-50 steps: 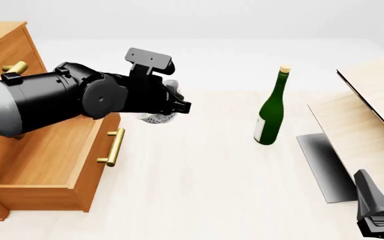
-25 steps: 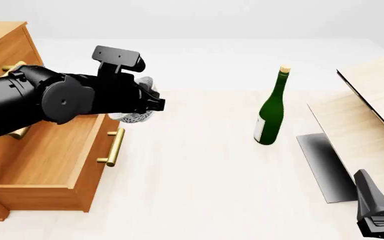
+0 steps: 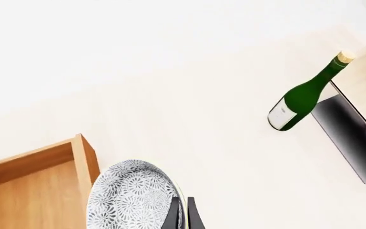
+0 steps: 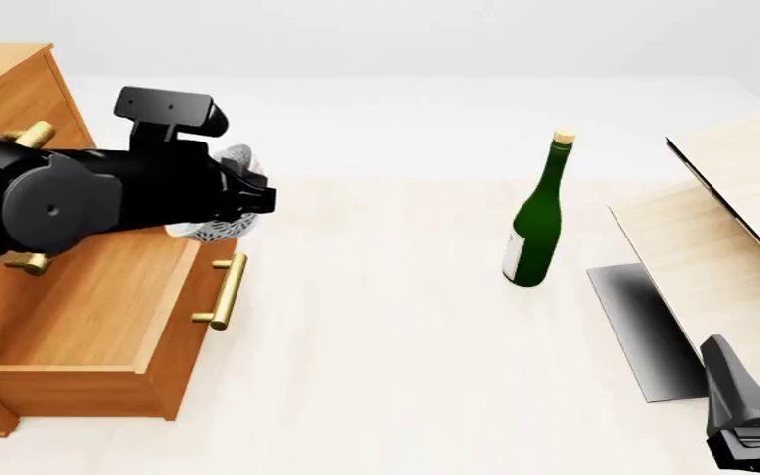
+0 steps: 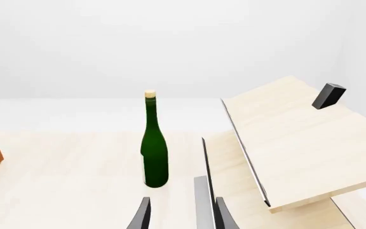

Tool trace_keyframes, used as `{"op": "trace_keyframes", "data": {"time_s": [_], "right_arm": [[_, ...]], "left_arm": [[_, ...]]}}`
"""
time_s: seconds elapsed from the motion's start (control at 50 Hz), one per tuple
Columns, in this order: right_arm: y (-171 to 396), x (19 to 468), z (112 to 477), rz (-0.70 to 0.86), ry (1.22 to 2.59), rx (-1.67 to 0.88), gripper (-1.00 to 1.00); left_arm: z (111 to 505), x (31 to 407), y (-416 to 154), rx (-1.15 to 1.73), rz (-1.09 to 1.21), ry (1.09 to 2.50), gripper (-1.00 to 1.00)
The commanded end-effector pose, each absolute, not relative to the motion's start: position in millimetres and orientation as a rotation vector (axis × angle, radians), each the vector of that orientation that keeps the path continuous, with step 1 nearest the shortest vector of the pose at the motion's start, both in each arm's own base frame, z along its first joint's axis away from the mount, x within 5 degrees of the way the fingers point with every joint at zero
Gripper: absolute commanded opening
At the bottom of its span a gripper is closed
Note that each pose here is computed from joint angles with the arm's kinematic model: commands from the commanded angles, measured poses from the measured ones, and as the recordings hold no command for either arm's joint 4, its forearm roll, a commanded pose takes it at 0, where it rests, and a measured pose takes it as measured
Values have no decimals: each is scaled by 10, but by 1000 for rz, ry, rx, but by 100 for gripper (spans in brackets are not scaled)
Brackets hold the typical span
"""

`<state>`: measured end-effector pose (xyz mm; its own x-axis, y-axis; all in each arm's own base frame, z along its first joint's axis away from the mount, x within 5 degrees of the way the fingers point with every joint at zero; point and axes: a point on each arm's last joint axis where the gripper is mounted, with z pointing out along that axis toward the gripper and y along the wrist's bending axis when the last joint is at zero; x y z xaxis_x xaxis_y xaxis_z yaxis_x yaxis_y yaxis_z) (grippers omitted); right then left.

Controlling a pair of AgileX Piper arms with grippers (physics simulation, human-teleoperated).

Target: Put the bowl in the bottom drawer of the cabinet.

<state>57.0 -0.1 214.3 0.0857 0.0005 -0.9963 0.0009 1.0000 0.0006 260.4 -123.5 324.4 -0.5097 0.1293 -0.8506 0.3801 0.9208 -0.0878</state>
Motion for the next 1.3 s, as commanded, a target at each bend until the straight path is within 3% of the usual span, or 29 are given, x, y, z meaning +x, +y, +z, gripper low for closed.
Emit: {"op": "trace_keyframes", "data": {"time_s": [0.02,1.3], "right_arm": [[-1,570,2143,0,1485,1,100],[0,570,2143,0,1485,1,100]], "left_arm": [[3273,2531,-1055,317,-294,2085,-100],[2984,2458,-460,48,-199,2076,-100]]}}
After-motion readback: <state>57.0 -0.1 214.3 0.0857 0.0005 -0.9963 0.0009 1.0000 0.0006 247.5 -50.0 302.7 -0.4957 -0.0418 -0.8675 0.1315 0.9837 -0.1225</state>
